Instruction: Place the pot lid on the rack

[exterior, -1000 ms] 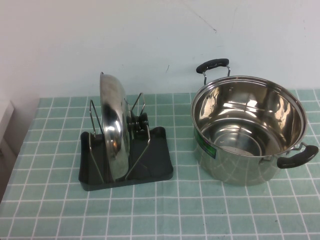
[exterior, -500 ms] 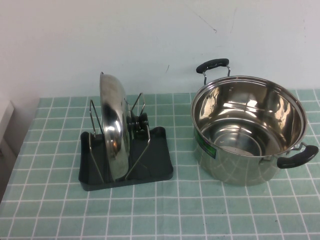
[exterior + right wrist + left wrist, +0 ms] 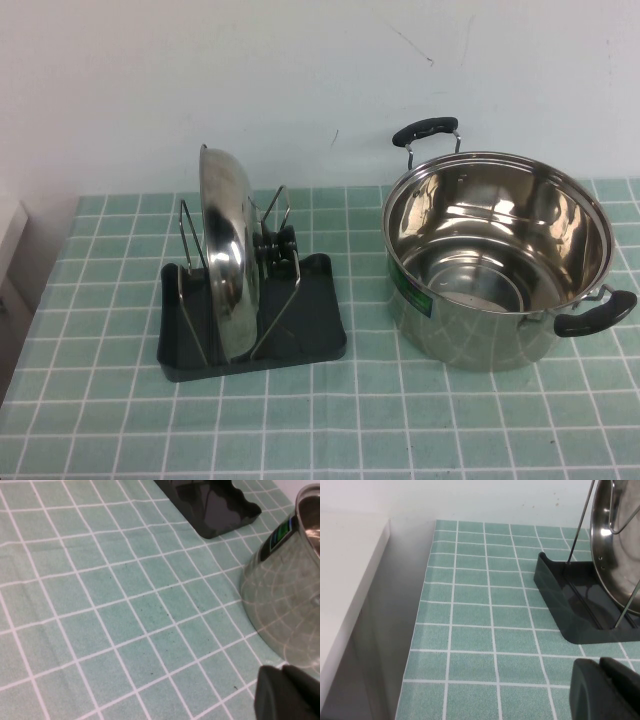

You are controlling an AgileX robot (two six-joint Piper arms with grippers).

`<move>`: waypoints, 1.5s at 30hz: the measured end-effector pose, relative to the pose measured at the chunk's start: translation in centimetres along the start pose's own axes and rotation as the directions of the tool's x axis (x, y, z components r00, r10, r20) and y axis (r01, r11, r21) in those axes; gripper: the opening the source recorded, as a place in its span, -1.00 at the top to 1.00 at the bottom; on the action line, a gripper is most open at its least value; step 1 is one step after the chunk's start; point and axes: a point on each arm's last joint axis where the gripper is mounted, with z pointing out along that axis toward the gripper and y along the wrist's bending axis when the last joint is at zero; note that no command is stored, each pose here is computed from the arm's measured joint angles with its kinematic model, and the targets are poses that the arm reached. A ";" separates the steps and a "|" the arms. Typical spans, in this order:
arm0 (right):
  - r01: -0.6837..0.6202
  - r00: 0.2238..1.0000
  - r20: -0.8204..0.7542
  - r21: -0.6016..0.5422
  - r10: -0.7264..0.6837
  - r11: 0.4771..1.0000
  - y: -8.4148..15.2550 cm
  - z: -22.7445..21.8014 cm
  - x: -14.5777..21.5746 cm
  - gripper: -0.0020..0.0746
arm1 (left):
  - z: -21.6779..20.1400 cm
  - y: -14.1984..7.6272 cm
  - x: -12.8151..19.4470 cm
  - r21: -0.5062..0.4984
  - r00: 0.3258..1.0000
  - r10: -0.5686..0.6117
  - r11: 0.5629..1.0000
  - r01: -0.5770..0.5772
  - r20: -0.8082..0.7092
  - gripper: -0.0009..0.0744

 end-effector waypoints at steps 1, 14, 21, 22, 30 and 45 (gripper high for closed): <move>0.000 1.000 0.000 0.000 0.000 1.000 0.0 0.0 0.0 0.95 | 0.0 0.0 0.0 0.000 1.000 0.000 1.000 0.000 0.000 0.98; -0.154 0.987 -0.036 0.123 0.160 0.980 0.2 1.6 2.4 0.95 | 0.0 0.0 0.0 0.000 1.000 0.000 1.000 0.000 0.000 0.98; -0.307 0.949 0.061 0.412 0.310 0.858 -0.5 1.7 5.0 0.95 | 0.0 0.0 0.0 0.000 1.000 0.000 1.000 0.000 0.000 0.98; -0.323 0.943 0.074 0.454 0.326 0.830 -0.6 1.5 5.4 0.95 | 0.0 0.0 0.0 0.000 1.000 0.000 1.000 0.000 0.000 0.98; -0.425 0.887 0.179 0.675 0.426 0.603 -0.2 0.6 7.7 0.95 | 0.0 0.0 0.0 0.000 1.000 0.000 1.000 0.000 0.000 0.98; -0.429 0.869 0.129 0.675 0.477 0.600 0.3 0.8 8.3 0.95 | 0.0 0.0 0.0 0.000 1.000 0.000 1.000 0.000 -0.002 0.98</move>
